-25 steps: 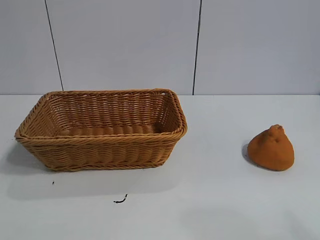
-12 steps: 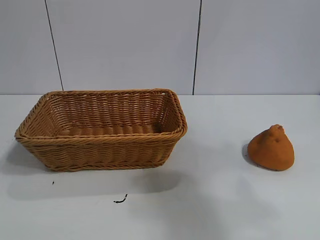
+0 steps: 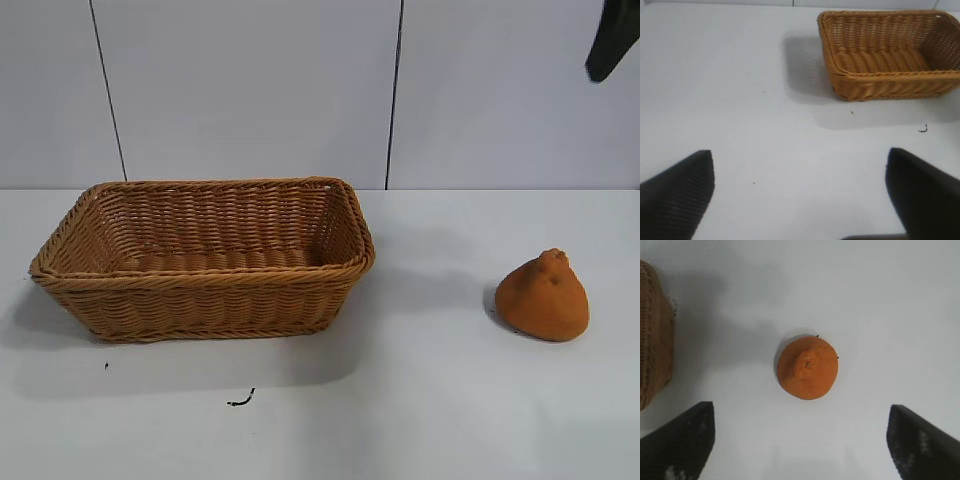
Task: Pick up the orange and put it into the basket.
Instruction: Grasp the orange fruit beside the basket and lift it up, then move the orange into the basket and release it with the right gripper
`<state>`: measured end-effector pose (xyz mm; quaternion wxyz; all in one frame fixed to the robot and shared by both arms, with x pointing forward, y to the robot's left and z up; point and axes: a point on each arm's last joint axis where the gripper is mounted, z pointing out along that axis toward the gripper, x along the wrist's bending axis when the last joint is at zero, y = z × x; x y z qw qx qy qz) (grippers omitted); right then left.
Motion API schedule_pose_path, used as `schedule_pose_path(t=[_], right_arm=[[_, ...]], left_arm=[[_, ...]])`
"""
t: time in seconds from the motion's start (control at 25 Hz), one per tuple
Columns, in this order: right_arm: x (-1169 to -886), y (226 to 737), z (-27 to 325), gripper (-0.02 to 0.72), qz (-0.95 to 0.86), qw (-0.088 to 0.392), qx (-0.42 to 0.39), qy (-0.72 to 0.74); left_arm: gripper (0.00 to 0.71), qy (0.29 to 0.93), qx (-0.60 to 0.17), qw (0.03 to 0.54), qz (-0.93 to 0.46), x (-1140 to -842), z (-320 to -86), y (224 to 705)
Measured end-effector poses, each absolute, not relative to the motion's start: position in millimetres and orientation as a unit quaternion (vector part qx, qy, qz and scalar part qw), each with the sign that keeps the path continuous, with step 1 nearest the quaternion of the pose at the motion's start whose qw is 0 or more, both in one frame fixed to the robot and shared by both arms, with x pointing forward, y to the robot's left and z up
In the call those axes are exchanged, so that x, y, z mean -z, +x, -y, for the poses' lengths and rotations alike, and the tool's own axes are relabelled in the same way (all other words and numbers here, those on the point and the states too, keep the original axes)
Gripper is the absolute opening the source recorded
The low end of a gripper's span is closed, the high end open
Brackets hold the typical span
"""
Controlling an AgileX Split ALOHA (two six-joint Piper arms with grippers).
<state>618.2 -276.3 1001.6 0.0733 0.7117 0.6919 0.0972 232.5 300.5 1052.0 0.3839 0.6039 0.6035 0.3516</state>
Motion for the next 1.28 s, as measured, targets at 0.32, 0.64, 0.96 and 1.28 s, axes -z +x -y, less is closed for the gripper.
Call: schedule_pose_path(t=[0.32,0.64,0.96,1.28], right_arm=[[-919.7,638.0,275.3,0.638,-0.695,0.024,-0.04,0.717],[-894.2,641.3,275.1,0.309,-0.695,0.012,-0.027,0.718],[-940.1,644.5,275.0,0.055,-0.695,0.042,-0.061,0.715],[-1038.3,665.7,269.6,0.055,-0.693,0.096,-0.125,0.703]], left_arm=[[0.666,0.604,-0.352,0.384,-0.604,-1052.0,-300.5,232.5],[0.666,0.604,-0.352,0.384,-0.604,-1052.0,-300.5,232.5],[0.666,0.604,-0.352,0.384,-0.604,-1052.0,-300.5,232.5],[0.666,0.604,-0.352,0.384,-0.604,-1052.0,-300.5,232.5]])
